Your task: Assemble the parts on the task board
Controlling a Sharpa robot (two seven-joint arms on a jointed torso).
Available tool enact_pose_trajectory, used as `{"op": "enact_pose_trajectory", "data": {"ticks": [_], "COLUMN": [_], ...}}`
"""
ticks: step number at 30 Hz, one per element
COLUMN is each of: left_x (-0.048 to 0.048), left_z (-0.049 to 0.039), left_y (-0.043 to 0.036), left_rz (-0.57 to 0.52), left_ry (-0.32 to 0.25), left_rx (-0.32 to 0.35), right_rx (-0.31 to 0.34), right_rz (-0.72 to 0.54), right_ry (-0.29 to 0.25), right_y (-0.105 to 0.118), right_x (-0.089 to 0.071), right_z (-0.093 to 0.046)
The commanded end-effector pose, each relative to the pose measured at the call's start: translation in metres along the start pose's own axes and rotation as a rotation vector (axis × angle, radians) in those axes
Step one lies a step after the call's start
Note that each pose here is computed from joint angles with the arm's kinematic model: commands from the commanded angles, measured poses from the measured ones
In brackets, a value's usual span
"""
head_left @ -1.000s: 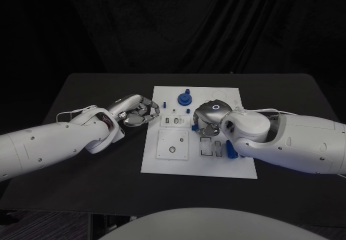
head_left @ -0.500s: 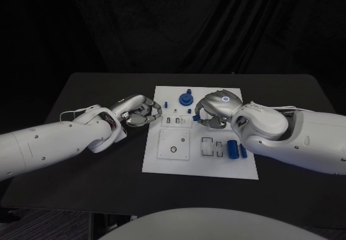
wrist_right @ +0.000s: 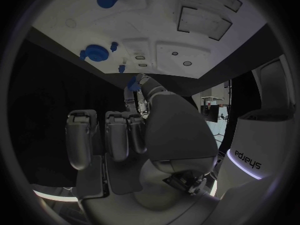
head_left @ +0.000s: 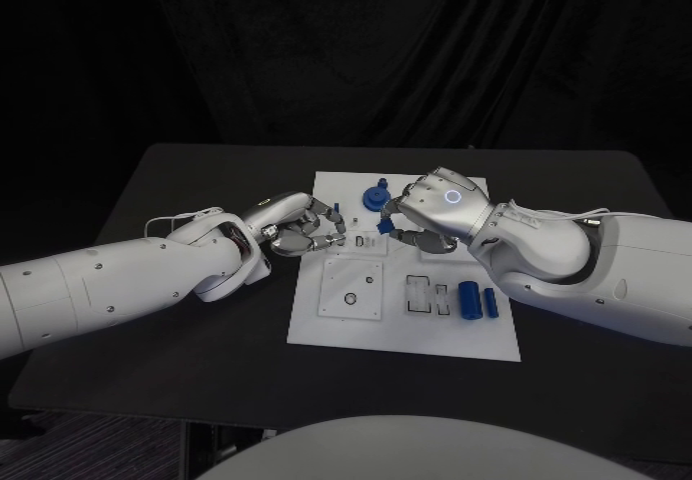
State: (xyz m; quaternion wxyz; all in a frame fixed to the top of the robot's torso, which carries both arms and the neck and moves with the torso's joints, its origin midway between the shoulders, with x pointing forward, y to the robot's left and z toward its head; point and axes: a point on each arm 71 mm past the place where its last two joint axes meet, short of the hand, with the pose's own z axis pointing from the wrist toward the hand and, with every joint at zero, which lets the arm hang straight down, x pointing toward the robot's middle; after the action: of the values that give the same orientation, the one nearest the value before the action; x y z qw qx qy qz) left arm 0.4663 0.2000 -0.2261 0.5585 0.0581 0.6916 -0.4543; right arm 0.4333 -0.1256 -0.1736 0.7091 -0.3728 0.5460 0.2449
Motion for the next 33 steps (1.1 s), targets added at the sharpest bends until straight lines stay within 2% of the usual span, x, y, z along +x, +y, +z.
{"op": "enact_pose_trajectory", "data": {"ticks": [1,8,15,22,33], "left_x": [0.0050,0.0108,0.0147,0.0170,0.0193], "left_z": [0.0031,0.0122,0.0215,0.0260,0.0297], "left_y": [-0.0058,-0.0121,-0.0167,-0.0185,-0.0226], "left_rz": [-0.037,-0.049,-0.045,-0.046,-0.048], "left_ry": [0.038,0.058,0.048,0.050,0.052], "left_rx": [0.058,0.082,0.076,0.067,0.093], "right_rx": [-0.106,-0.135,-0.142,-0.144,-0.152], "right_rz": [-0.066,-0.072,-0.074,-0.074,-0.076], "right_ry": [-0.082,-0.096,-0.090,-0.086,-0.079], "right_y": [0.007,0.011,0.013,0.014,0.015], "right_x": [-0.006,-0.007,-0.006,-0.006,-0.005], "right_z": [0.001,0.004,0.007,0.008,0.008]}}
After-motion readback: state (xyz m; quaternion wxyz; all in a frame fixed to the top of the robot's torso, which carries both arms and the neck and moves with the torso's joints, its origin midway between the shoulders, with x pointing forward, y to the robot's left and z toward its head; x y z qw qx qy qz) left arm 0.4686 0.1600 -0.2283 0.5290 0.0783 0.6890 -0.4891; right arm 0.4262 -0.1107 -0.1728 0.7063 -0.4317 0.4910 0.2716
